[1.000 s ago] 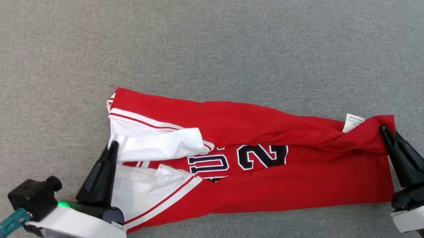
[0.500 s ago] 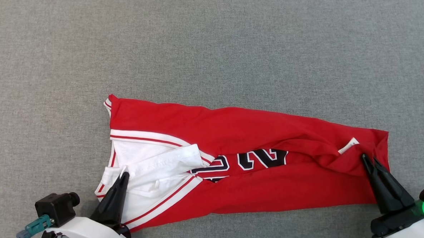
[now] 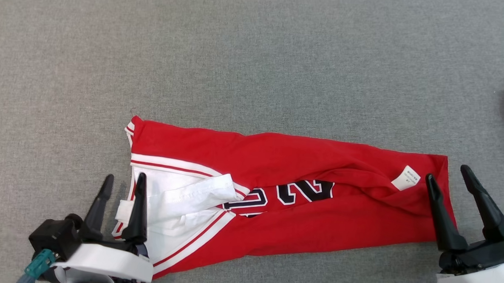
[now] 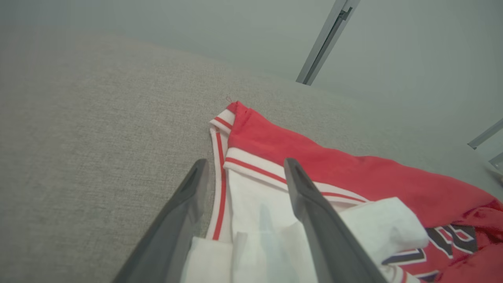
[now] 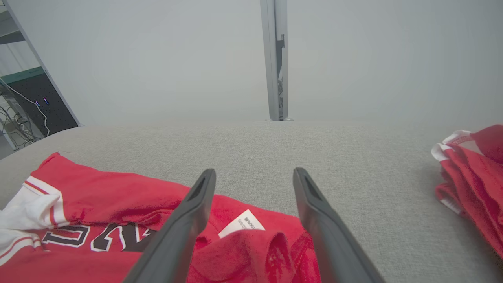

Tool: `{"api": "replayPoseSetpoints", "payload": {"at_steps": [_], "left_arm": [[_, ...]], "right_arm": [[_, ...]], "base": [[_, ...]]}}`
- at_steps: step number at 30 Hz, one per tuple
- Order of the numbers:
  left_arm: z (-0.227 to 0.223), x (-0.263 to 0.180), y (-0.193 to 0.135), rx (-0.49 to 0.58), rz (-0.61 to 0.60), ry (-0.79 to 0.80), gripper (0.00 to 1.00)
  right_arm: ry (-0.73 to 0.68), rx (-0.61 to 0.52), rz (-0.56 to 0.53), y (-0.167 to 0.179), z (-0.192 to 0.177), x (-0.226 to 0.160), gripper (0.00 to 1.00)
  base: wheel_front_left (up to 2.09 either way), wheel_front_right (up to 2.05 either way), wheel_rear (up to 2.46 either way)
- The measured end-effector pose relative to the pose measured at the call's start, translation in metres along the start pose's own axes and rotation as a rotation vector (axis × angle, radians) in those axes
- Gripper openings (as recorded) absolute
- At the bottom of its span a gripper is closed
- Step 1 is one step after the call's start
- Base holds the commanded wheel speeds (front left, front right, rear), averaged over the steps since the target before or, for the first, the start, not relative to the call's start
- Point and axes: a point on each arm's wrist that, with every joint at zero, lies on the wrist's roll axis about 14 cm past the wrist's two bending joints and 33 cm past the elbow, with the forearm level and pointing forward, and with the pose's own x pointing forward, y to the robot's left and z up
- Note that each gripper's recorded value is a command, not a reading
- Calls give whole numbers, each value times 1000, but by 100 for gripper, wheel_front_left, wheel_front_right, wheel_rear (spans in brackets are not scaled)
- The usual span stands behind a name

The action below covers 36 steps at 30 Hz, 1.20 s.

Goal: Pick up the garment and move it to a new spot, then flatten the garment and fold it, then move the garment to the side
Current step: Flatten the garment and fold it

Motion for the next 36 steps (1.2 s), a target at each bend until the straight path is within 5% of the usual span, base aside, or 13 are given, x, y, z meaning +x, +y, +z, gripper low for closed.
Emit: {"api": "replayPoseSetpoints", "payload": {"at_steps": [14,36], "left_arm": [[92,6,-19,194,-32,-320,100],[78,-24,-6,273,5,-287,100]], "right_arm": [[-140,-75,-75,-12,46,-11,100],[-88,-61,-83,-7,30,-30,100]], "base": [[0,0,0],[0,0,0]]}}
